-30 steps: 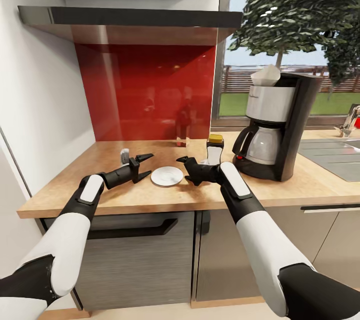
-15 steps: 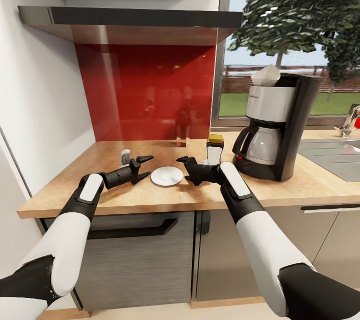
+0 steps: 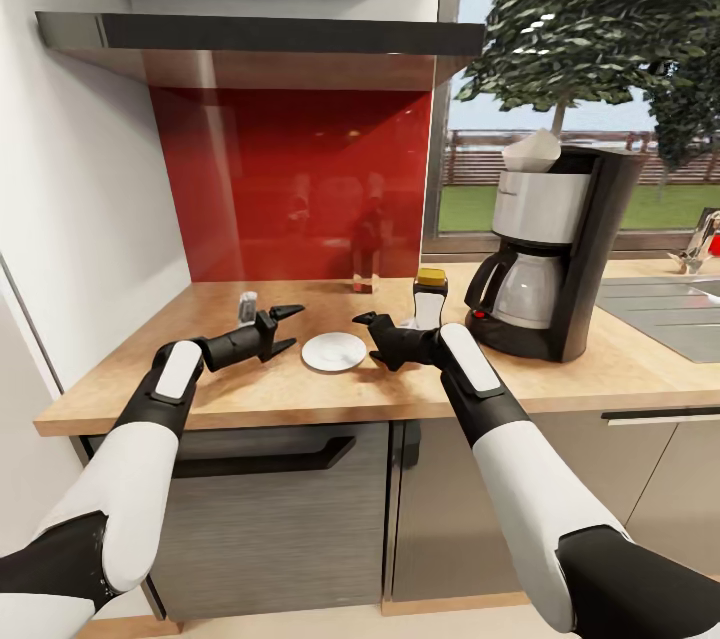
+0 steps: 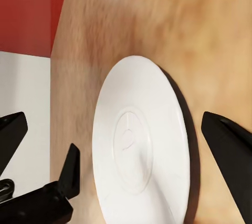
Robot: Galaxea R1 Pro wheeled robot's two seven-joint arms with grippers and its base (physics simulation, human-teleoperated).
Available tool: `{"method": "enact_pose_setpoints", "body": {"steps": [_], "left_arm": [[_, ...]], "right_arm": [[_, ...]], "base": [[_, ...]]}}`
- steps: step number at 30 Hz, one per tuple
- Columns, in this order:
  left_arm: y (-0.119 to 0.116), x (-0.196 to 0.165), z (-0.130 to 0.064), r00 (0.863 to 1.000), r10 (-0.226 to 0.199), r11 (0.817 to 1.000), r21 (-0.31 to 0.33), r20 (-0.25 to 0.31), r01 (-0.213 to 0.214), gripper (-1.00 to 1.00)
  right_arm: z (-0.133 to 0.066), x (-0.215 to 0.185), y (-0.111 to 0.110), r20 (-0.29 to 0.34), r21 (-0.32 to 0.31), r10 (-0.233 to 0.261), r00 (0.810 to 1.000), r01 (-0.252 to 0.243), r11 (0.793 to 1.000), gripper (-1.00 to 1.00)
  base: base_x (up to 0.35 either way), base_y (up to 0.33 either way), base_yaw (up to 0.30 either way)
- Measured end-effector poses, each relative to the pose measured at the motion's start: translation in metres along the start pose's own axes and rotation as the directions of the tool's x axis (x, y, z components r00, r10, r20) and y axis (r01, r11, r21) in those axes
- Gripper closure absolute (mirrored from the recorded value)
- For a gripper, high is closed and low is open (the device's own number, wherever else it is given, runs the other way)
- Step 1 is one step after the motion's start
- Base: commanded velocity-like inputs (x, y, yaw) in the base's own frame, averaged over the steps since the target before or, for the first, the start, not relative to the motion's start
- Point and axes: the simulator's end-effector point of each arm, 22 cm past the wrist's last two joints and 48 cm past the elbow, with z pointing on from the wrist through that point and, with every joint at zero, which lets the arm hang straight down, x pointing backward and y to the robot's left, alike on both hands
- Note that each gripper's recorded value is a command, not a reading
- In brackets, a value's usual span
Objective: Set up a coffee station on the kitchen countertop: keep the coffee maker on the countertop, move the bottle of coffee from the kitchen shelf to the counter next to the coffee maker, place a paper coffee filter on top of the coffee maker, put the saucer next to the coffee maker with the coffee cup on the saucer, and place the electric kettle next to the coffee maker.
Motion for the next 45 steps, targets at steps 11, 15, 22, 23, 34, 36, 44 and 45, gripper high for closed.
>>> {"method": "enact_pose_setpoints", "body": {"steps": [11, 15, 22, 23, 34, 36, 44, 45], "left_arm": [[0.002, 0.001, 0.0, 1.0, -0.003, 1.0, -0.003, -0.002, 0.003, -1.0], [0.007, 0.005, 0.002, 1.0, -0.018, 1.0, -0.01, -0.011, 0.018, -1.0], [0.009, 0.007, 0.003, 0.999, -0.031, 0.999, -0.008, -0.014, 0.031, -1.0], [0.009, 0.007, 0.003, 0.999, -0.032, 0.999, -0.008, -0.014, 0.032, -1.0], [0.009, 0.008, 0.003, 0.999, -0.034, 0.999, -0.007, -0.015, 0.034, -1.0], [0.009, 0.008, 0.003, 0.999, -0.034, 0.999, -0.007, -0.016, 0.034, -1.0], [0.006, 0.014, 0.008, 0.999, -0.034, 0.999, -0.001, -0.028, 0.034, -1.0], [0.006, 0.015, 0.009, 0.999, -0.034, 0.999, 0.0, -0.029, 0.034, -1.0]], "right_arm": [[0.0, 0.0, 0.0, 0.0, 0.0, 0.0, 1.0, 0.0, 1.0, -1.0], [0.0, 0.0, 0.0, 0.0, 0.001, -0.001, 1.0, 0.001, 1.0, -1.0], [0.0, 0.0, 0.0, 0.0, 0.0, 0.0, 1.0, 0.0, 1.0, -1.0], [0.0, 0.0, 0.0, 0.0, 0.0, 0.0, 1.0, 0.0, 1.0, -1.0], [0.0, 0.0, 0.0, 0.0, 0.0, 0.0, 1.0, 0.0, 1.0, -1.0], [0.0, 0.0, 0.0, 0.0, 0.0, 0.0, 1.0, 0.0, 1.0, -1.0], [0.0, 0.0, 0.0, 0.0, 0.0, -0.001, 1.0, 0.001, 1.0, -1.0], [0.0, 0.0, 0.0, 0.0, 0.0, -0.001, 1.0, 0.001, 1.0, -1.0]], "base": [[0.0, 0.0, 0.0], [0.0, 0.0, 0.0], [0.0, 0.0, 0.0], [0.0, 0.0, 0.0], [0.0, 0.0, 0.0], [0.0, 0.0, 0.0], [0.0, 0.0, 0.0], [0.0, 0.0, 0.0]]}}
